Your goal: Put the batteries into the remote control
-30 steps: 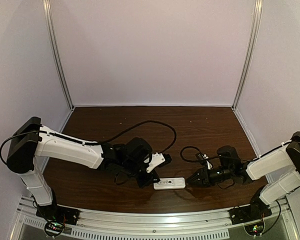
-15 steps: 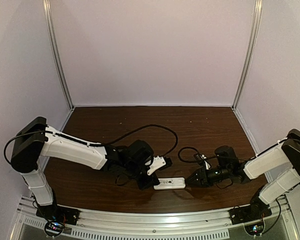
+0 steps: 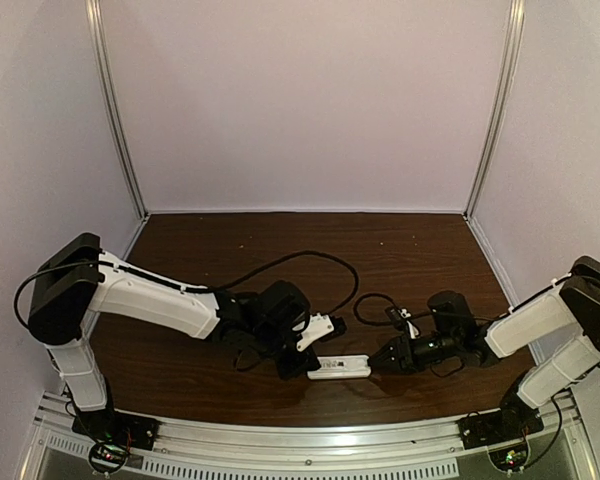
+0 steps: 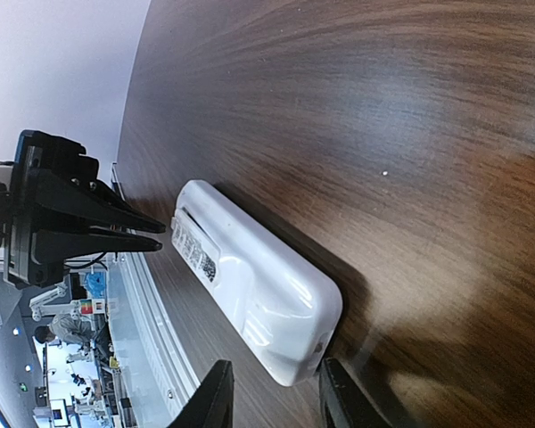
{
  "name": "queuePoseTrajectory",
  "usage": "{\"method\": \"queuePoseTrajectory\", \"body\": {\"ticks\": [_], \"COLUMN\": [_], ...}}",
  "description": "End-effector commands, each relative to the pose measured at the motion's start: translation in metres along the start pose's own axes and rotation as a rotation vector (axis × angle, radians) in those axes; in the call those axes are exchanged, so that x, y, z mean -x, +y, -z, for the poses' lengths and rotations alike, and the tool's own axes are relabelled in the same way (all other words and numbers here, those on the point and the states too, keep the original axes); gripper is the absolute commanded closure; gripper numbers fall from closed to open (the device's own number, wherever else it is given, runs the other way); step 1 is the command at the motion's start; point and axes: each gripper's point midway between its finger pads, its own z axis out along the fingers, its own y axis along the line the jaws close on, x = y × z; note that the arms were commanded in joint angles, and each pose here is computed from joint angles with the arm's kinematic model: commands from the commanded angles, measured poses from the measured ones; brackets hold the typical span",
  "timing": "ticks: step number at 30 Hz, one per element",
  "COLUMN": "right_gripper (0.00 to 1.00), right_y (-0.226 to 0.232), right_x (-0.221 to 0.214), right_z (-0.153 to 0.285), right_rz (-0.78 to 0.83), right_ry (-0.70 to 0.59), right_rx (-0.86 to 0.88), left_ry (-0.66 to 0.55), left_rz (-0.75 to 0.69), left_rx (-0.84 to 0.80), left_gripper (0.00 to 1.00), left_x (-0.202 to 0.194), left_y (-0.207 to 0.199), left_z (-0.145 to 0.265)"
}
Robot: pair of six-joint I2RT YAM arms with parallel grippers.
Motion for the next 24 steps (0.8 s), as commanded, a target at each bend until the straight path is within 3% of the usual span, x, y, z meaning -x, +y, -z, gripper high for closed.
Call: {"method": "queuePoseTrajectory", "body": {"ticks": [1, 13, 24], "right_gripper": [0.67, 0.67, 0.68], "right_y": [0.006, 0.006, 0.010], "right_x": [0.005, 0.007, 0.010], "right_z": [-0.004, -0.006, -0.003], "right_rz": [0.016, 0.015, 0.025], "right_ry": [-0.002, 0.002, -0.010], "right_rx": [0.017, 0.017, 0.021], "left_ry": [-0.024, 0.011, 0.128], "left_rz": [-0.024, -0.023, -0.004], "left_rx": [-0.009, 0.003, 0.013], "left_gripper": [0.91, 0.92, 0.92], "left_x": [0.012, 0.005, -0.028], "left_y": [0.002, 0.007, 0.012], "left_z": [-0.004, -0.013, -0.030]}}
